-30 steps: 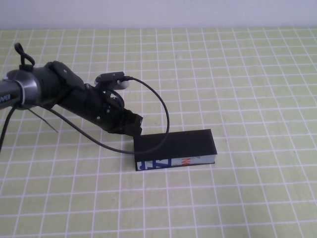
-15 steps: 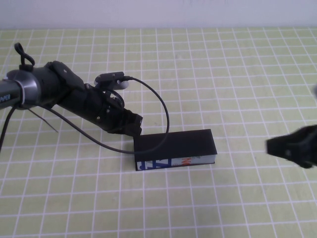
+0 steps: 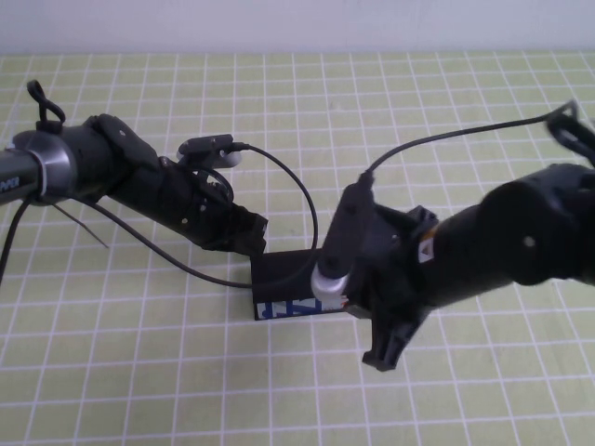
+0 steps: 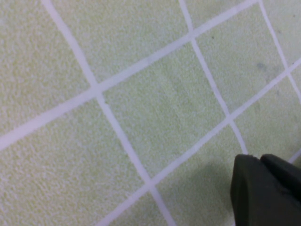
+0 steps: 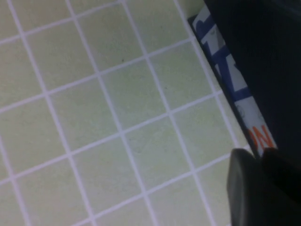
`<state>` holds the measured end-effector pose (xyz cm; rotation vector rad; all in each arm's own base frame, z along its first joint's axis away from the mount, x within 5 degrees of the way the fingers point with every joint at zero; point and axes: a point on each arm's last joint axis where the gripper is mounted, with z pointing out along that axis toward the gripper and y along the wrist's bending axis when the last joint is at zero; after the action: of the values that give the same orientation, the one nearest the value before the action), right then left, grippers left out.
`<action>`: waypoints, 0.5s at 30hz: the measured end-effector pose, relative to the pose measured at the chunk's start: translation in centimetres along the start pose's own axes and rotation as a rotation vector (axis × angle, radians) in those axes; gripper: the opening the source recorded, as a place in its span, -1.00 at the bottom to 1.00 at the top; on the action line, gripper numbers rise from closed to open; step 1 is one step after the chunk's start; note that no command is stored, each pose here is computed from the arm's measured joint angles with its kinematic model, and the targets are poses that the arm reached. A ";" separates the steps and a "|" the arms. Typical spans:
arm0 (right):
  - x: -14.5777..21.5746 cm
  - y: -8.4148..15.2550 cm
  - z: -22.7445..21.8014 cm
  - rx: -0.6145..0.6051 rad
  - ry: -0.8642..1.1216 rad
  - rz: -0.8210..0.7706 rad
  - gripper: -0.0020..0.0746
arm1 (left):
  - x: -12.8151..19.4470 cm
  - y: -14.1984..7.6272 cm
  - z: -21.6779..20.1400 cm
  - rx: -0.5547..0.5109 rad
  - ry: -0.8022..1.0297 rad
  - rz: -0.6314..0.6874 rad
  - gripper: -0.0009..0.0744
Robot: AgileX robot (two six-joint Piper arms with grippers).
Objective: Take glasses out of glasses case
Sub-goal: Pick up the glasses from the glasses case
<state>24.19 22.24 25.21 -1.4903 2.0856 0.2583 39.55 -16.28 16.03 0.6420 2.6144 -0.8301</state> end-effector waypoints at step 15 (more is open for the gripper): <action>-0.6 -1.8 6.0 0.100 -0.016 -0.337 -0.15 | 0.1 -0.1 0.0 0.011 0.014 -0.007 -0.99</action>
<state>27.88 24.80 20.88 -1.7380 1.7699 0.0356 39.39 -16.32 16.02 0.6439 2.6277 -0.8462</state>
